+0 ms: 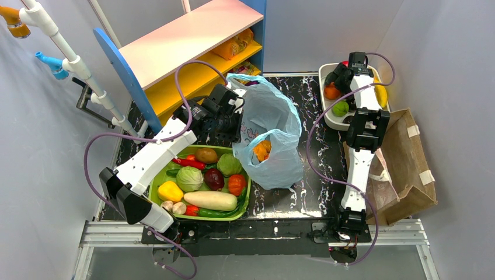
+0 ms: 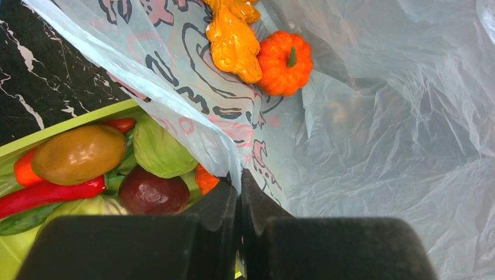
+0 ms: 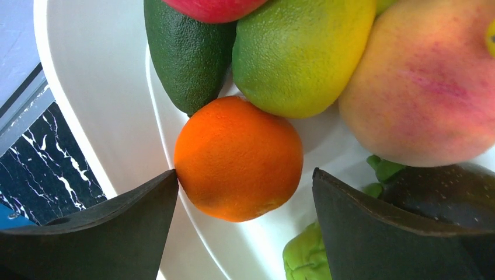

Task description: Place the food into the grocery bag and tie it

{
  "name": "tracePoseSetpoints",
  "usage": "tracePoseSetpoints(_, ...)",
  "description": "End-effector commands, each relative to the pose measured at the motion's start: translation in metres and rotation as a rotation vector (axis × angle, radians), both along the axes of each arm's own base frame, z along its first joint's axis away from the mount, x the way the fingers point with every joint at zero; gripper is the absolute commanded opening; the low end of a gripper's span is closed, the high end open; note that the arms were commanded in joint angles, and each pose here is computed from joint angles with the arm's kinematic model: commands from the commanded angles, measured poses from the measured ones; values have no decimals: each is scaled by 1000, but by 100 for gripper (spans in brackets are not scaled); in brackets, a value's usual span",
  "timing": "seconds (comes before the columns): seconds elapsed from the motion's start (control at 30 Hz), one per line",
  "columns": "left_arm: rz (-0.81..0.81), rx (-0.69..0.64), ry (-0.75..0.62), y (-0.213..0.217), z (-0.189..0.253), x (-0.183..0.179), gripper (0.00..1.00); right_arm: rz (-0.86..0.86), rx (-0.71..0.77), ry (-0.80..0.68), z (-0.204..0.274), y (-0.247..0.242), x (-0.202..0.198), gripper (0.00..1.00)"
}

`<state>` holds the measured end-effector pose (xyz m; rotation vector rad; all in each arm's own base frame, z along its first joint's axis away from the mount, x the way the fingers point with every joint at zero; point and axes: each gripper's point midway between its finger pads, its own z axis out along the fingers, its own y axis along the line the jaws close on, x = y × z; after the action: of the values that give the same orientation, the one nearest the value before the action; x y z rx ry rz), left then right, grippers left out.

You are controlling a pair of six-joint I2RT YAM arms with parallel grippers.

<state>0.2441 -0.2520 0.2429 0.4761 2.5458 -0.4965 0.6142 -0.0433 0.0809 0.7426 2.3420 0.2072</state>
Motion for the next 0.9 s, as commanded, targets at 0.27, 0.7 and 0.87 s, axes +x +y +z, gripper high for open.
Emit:
tracePoseSetpoints(0.27,20,-22,-4,1,13,-1,0,31,79,-97,25,11,16,59)
tracePoseSetpoints(0.7,41,-72,-46,-5,29,6,0,38,167,-216,131,30,-10,39)
tracePoseSetpoints(0.87,32,-90,-52,-9,30,7,0,49,180,-229,171,38,-41,36)
